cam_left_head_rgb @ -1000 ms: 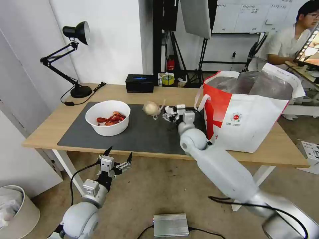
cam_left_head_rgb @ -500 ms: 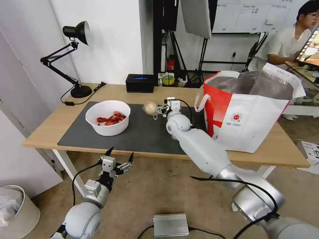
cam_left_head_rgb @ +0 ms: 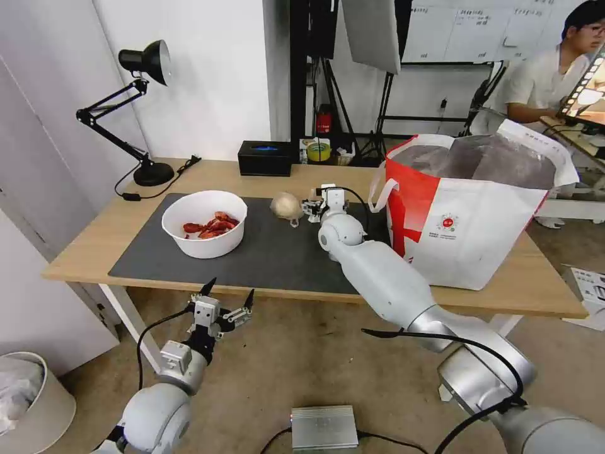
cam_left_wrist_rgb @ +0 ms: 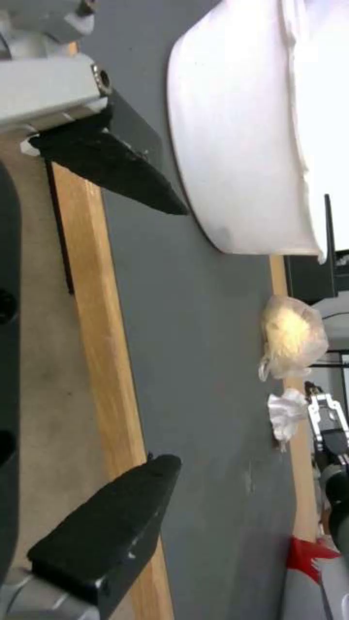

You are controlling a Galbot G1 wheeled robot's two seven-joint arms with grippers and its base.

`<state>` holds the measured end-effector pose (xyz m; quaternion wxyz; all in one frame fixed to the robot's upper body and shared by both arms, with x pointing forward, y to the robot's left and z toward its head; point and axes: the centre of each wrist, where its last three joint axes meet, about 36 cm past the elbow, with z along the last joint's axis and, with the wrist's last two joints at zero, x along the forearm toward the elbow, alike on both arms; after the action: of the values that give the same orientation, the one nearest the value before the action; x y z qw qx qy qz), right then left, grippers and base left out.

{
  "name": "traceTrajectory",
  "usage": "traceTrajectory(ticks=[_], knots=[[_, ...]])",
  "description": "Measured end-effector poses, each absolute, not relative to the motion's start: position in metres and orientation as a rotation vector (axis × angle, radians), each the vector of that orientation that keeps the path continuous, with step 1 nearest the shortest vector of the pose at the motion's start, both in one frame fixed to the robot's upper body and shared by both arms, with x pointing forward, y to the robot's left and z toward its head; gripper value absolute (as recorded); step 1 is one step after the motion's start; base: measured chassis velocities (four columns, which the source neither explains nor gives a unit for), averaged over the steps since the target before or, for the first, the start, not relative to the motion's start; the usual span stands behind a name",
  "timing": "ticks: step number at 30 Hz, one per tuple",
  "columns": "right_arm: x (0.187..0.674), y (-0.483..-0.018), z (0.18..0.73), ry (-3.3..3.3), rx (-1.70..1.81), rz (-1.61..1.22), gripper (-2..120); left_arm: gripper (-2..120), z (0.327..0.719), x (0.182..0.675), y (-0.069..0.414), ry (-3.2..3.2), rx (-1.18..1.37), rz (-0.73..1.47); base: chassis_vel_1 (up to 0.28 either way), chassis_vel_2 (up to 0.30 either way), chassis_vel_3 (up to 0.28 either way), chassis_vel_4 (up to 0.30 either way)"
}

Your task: Pick up the trash from the table and place it into the takeout bag.

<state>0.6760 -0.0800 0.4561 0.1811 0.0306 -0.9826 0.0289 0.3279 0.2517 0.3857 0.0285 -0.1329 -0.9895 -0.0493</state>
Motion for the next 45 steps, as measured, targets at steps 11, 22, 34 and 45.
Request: traceTrajectory(ticks=[11,22,34,45], knots=[[0.669,-0.096,0.436,-2.742,0.083,0.109,100,100,0.383,0.328,0.249,-3.050,-0.411,-0.144,0.000,0.000,0.000,0.000],[0.675,-0.103,0.433,-2.731,0.088,0.143,100,100,0.380,0.328,0.247,-3.048,-0.412,-0.141,0.000,0.000,0.000,0.000],[0.674,-0.108,0.432,-2.716,0.071,0.151,78,100,0.379,0.329,0.246,-3.050,-0.410,-0.137,0.000,0.000,0.000,0.000],[0.672,-0.111,0.436,-2.704,0.057,0.126,34,100,0.380,0.329,0.246,-3.054,-0.407,-0.130,0.000,0.000,0.000,0.000]])
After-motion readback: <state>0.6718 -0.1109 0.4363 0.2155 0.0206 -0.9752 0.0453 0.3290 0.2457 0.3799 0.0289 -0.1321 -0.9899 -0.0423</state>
